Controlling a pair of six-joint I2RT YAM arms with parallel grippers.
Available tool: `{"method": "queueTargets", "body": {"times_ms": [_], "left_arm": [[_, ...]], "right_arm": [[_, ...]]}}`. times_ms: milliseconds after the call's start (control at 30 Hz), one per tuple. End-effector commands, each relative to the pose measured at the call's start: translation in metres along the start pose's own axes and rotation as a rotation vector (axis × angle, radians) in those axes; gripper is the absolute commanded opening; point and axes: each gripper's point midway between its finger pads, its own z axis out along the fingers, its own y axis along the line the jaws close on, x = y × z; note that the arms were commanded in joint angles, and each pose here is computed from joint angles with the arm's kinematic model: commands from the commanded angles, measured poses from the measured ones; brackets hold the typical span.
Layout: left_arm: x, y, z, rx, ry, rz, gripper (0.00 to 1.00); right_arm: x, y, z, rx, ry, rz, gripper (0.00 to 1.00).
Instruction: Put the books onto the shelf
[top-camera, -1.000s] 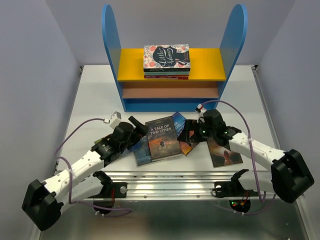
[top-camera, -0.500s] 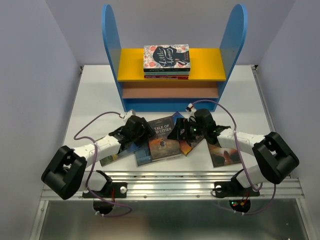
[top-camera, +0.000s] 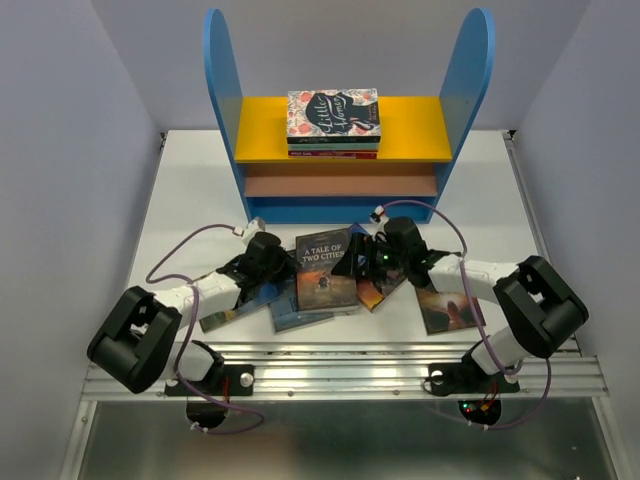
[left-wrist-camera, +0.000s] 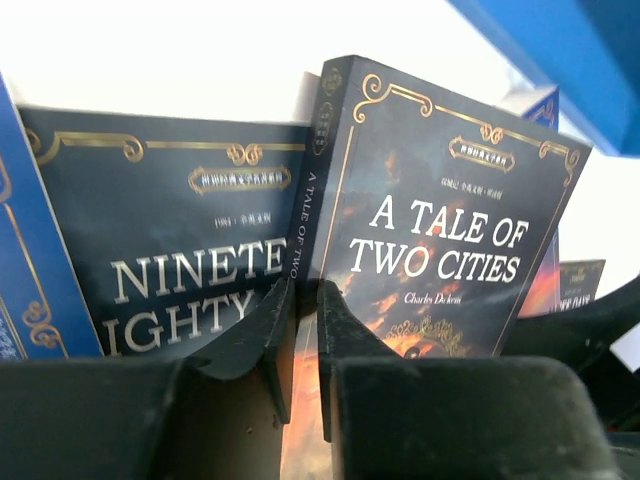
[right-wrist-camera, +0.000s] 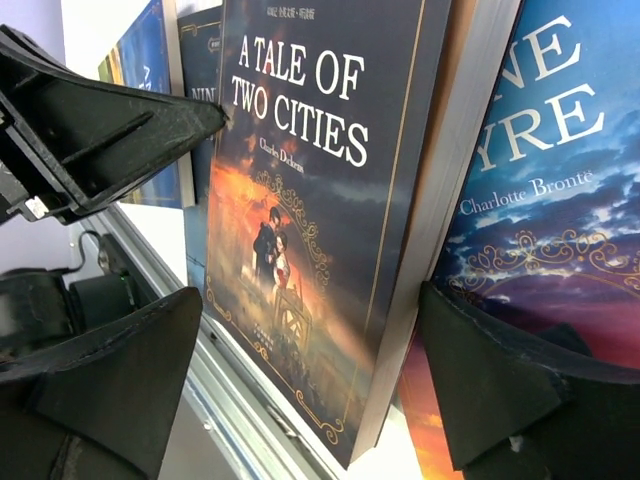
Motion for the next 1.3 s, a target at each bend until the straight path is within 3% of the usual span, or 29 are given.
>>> {"method": "queueTargets", "body": {"times_ms": [0, 200, 333, 667, 833, 900, 933, 1000, 1033, 1100, 1167, 1200, 1267], "left_arm": [[0.052, 0.02, -0.002, -0.029, 0.194, -0.005, 0.12], [0.059, 0.016, -0.006, -0.024, 0.194, -0.019, 0.09], [0.067, 0.012, -0.008, -0.017, 0.203, -0.022, 0.09], [0.075, -0.002, -0.015, -0.006, 0.205, -0.036, 0.07], [0.067, 0.002, -0.02, -0.027, 0.162, -0.048, 0.07], [0.066, 0.005, -0.022, -0.033, 0.156, -0.052, 0.07], [0.066, 0.004, -0.023, -0.028, 0.153, -0.055, 0.07], [0.065, 0.005, -0.024, -0.03, 0.147, -0.058, 0.07], [0.064, 0.005, -0.025, -0.028, 0.145, -0.056, 0.08], [0.061, 0.003, -0.027, -0.023, 0.134, -0.045, 0.11], [0.056, -0.003, -0.032, 0.002, 0.119, -0.034, 0.22], [0.054, -0.007, -0.034, 0.018, 0.113, -0.022, 0.38], [0.044, -0.022, -0.046, 0.082, 0.085, -0.022, 0.55]], "right_arm": [[0.012, 0.074, 0.002, -0.251, 0.093, -0.025, 0.9], [-0.02, 0.108, -0.019, -0.262, -0.03, -0.053, 0.77], [-0.027, 0.117, -0.028, -0.269, -0.08, -0.063, 0.76], [-0.019, 0.069, 0.001, -0.069, -0.039, 0.006, 0.72], [-0.024, 0.035, -0.004, 0.137, -0.07, 0.016, 0.57], [-0.025, 0.032, -0.009, 0.159, -0.085, 0.001, 0.43], [-0.027, 0.036, -0.015, 0.147, -0.103, 0.003, 0.24], [-0.03, 0.049, -0.021, 0.102, -0.129, -0.019, 0.14], [-0.03, 0.049, -0.021, 0.101, -0.13, -0.024, 0.14], [-0.033, 0.055, -0.026, 0.086, -0.138, -0.039, 0.13], [-0.035, 0.061, -0.032, 0.074, -0.144, -0.057, 0.06], [-0.035, 0.065, -0.034, 0.056, -0.146, -0.064, 0.03], [-0.041, 0.08, -0.044, 0.009, -0.174, -0.084, 0.01]]}}
